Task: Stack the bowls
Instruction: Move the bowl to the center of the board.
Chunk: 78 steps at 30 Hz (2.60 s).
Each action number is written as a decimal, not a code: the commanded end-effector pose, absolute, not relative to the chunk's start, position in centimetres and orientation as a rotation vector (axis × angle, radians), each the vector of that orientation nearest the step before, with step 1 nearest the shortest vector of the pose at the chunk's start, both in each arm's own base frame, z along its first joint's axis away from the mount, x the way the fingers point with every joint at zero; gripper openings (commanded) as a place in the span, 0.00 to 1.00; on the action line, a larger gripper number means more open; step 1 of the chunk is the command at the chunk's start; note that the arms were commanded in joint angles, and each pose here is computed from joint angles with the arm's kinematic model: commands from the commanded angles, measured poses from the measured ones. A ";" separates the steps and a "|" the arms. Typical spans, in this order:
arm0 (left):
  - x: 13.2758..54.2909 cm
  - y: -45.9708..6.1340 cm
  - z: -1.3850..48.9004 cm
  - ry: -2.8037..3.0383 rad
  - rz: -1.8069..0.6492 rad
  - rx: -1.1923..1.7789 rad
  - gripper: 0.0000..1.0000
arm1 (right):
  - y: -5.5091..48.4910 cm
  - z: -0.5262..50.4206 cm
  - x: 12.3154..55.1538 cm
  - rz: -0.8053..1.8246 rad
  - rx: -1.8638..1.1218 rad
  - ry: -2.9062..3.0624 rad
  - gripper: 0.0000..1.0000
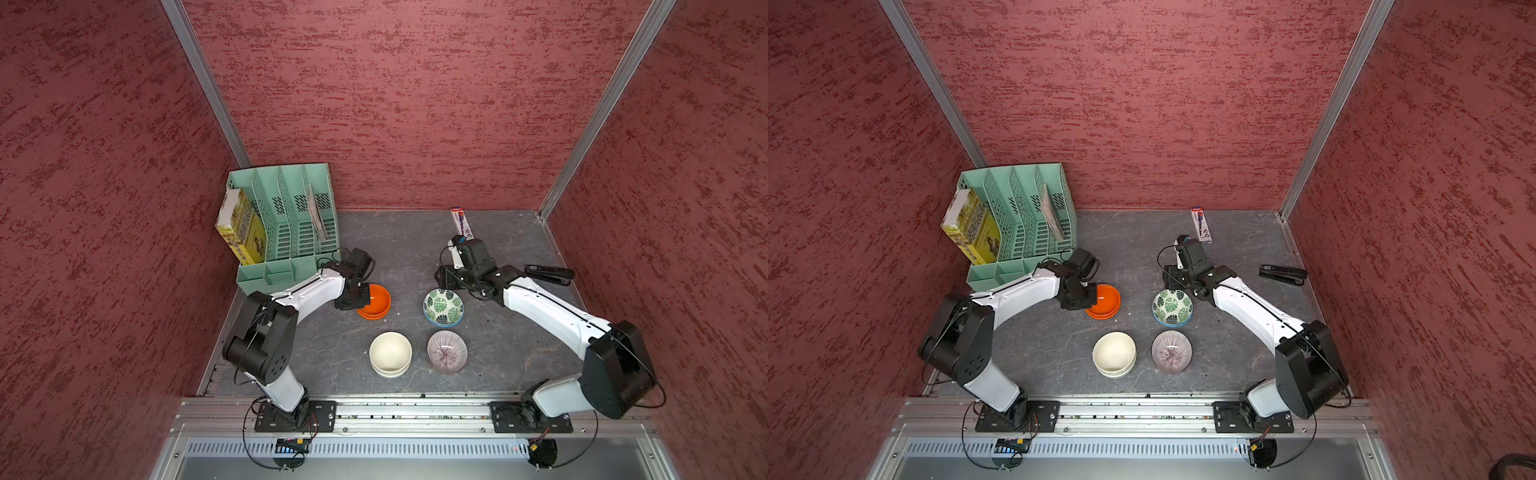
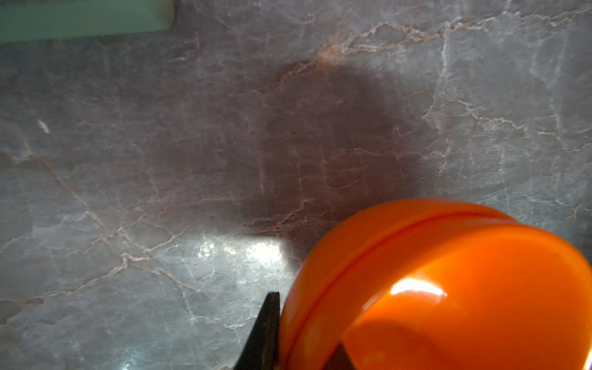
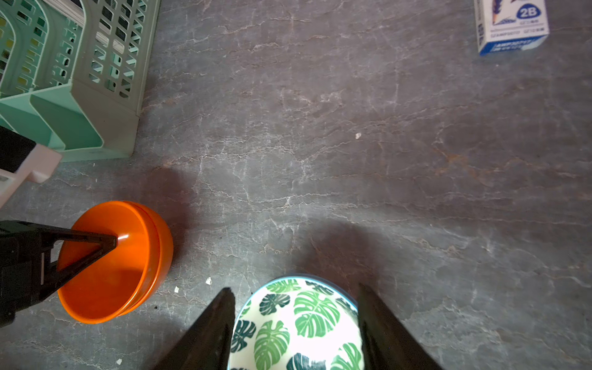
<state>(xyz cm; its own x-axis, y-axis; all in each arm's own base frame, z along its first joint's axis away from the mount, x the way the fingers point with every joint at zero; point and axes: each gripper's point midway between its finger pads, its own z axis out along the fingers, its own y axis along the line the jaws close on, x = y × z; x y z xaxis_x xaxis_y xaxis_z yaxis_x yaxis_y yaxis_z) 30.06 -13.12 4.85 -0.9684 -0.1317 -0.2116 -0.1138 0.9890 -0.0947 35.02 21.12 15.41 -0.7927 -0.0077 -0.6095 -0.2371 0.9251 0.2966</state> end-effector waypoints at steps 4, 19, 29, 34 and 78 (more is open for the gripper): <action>27.8 -10.1 3.1 2.978 0.023 -0.245 0.16 | 22.1 16.8 35.3 0.496 -0.207 2.414 0.63; 29.9 -10.2 4.7 2.888 -0.034 -0.314 0.45 | 26.9 17.9 31.1 0.641 -0.523 2.413 0.65; 31.1 -11.3 9.8 2.803 -0.136 -0.252 0.52 | 31.0 17.7 26.4 0.736 -0.801 2.422 0.66; 32.1 -10.6 13.8 2.733 -0.093 -0.192 0.92 | 32.0 15.5 22.4 0.753 -1.017 2.495 0.66; 32.9 -5.8 24.6 2.473 -0.108 -0.266 1.00 | 34.1 6.6 19.3 0.542 -1.254 2.681 0.25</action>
